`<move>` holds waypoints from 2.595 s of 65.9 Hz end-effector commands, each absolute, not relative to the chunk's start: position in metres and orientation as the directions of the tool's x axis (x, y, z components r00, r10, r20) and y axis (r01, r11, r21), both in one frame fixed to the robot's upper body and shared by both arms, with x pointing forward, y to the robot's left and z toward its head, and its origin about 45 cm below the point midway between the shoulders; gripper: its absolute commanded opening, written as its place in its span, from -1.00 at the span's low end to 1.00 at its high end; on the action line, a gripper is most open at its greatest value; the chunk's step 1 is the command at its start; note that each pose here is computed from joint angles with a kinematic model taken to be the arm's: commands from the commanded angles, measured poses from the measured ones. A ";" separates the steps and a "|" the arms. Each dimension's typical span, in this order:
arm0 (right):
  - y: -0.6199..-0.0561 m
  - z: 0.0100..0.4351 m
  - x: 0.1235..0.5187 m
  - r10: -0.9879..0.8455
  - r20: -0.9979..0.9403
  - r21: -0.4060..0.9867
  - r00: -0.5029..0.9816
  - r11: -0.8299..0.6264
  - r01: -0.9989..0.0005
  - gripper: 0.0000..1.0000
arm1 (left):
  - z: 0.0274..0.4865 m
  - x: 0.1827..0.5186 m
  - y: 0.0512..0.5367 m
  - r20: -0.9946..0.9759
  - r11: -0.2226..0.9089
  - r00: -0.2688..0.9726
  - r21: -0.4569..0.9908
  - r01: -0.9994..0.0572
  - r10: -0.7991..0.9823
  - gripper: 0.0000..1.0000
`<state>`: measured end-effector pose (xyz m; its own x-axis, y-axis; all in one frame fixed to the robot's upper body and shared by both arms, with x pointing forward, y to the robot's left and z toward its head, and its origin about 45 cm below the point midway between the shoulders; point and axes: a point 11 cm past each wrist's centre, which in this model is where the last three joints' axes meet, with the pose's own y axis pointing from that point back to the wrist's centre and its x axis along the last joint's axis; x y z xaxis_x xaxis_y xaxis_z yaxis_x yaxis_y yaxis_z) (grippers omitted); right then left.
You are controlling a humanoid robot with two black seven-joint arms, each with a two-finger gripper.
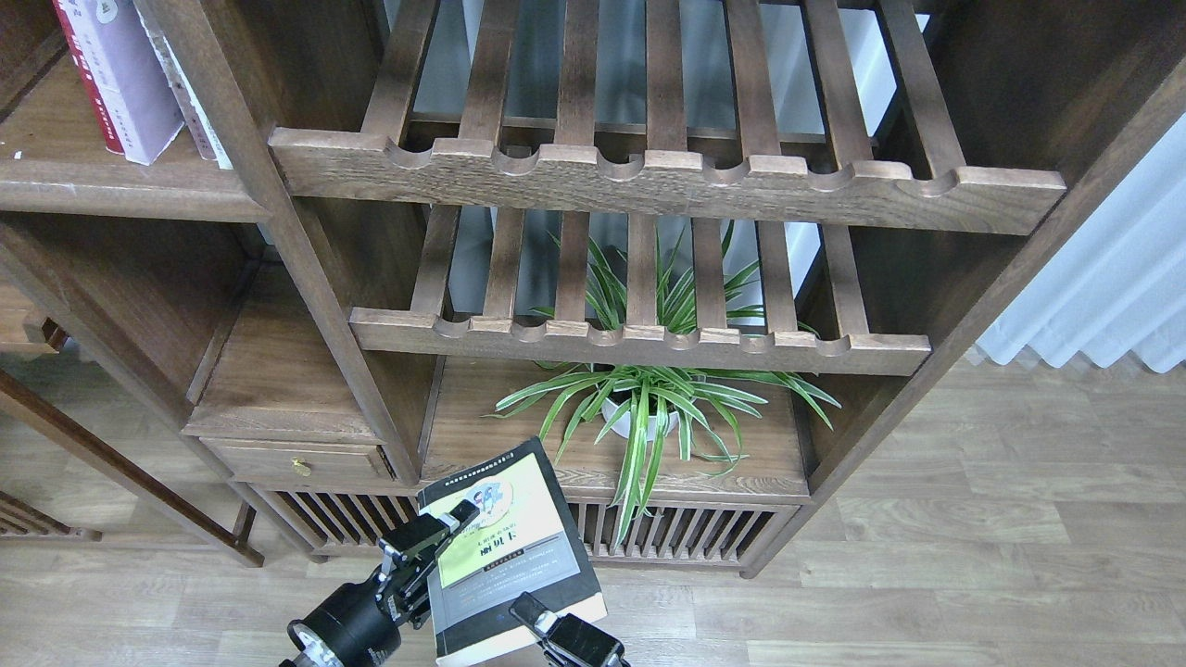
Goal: Organize books on shelf
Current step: 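Pass the dark book from the right gripper to the left gripper, then carry the dark book with the left gripper up onto the side shelf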
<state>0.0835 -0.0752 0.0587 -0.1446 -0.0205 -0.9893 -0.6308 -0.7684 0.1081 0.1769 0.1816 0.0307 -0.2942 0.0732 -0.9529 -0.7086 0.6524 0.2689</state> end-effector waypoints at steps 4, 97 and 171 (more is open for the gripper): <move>-0.078 0.058 0.088 -0.024 -0.989 0.111 -0.143 -0.760 -0.640 -0.89 | 0.030 0.173 0.182 -0.951 0.665 -0.298 0.279 -0.693 0.088 -0.83; -0.085 0.042 0.084 -0.096 -0.985 0.165 -0.143 -0.765 -0.623 0.99 | 0.156 0.202 0.383 -0.891 0.488 -0.053 0.296 -0.821 0.452 -0.79; -0.088 0.036 0.080 -0.110 -0.981 0.186 -0.159 -0.762 -0.620 0.99 | 0.398 0.276 0.521 -0.445 0.263 0.243 -0.018 -0.965 0.862 -0.78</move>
<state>0.0799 -0.0874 0.0361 -0.1604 -0.1086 -0.9811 -0.6199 -0.7624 0.1858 0.2705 0.5168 0.3851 0.2356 0.8466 -0.4773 -0.9635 0.2677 -0.0007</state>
